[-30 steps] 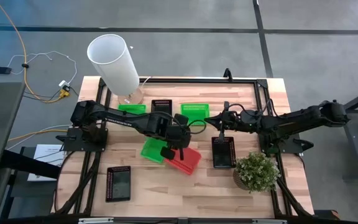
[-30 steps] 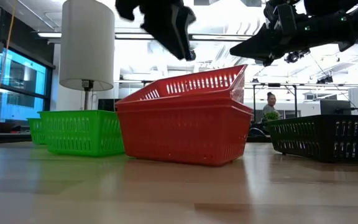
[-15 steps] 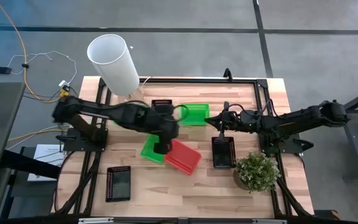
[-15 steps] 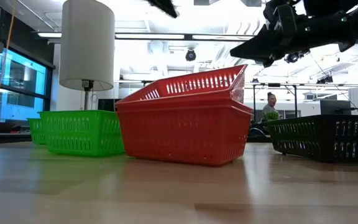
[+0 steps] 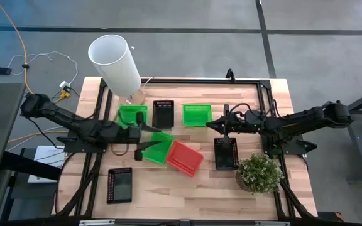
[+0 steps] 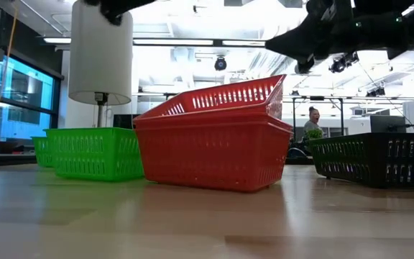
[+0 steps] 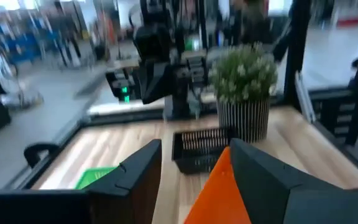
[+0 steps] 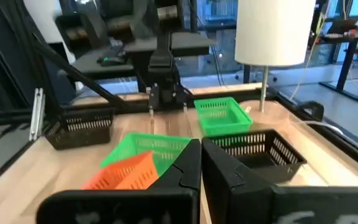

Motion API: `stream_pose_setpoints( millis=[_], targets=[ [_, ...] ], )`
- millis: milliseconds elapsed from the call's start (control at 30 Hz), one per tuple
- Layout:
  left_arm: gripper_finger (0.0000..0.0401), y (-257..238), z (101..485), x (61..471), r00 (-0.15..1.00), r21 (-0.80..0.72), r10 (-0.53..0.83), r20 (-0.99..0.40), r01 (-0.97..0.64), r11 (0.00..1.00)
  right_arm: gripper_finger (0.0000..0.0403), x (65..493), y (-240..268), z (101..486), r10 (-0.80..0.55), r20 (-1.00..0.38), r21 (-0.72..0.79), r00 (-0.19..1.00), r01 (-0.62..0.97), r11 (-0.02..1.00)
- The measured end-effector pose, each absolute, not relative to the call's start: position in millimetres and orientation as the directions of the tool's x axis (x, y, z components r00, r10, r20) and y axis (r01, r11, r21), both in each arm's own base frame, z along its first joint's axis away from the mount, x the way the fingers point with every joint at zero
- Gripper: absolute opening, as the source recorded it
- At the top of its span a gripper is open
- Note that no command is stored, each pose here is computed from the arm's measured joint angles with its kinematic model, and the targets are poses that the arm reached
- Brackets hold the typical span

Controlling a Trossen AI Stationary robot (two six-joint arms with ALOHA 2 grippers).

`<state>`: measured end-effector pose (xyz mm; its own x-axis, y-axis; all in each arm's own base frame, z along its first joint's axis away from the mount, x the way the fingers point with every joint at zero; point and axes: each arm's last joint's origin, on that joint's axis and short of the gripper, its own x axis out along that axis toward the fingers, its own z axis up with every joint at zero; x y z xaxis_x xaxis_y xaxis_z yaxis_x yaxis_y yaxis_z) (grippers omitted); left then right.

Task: Stack baskets by color
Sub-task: Stack the orange bin on the orange bin

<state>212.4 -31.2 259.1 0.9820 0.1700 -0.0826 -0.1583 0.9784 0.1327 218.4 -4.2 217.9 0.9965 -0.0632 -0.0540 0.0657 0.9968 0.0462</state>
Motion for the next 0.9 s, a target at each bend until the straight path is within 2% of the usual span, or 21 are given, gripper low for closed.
stream_pose_setpoints(
  millis=[133,367,600,700,900],
  targets=[
    [0.0179,-30.8,239.3,196.6,0.981,0.125,0.191,0.015,-0.192,0.973,0.0000,219.5,-4.3,216.9,-0.066,-0.057,0.053,0.996,0.069,0.996],
    [0.0179,-27.4,234.3,190.3,0.965,0.109,0.260,0.012,-0.260,0.959,0.0000,220.3,-4.4,216.8,-0.069,-0.049,0.071,0.996,0.073,0.995],
    [0.0179,-27.4,234.3,190.3,0.965,0.110,0.261,0.010,-0.260,0.959,0.0005,222.7,5.8,233.4,0.076,0.070,0.147,0.995,-0.086,0.985],
    [0.0179,-27.4,234.0,190.3,0.965,0.114,0.261,0.008,-0.260,0.959,0.0026,230.1,15.9,253.2,0.107,0.087,0.132,0.990,-0.118,0.984],
    [0.0179,-27.3,234.2,190.3,0.964,0.150,0.267,0.010,-0.266,0.952,0.0115,246.5,40.2,287.9,-0.052,-0.150,0.041,0.987,0.059,0.997]
  ],
)
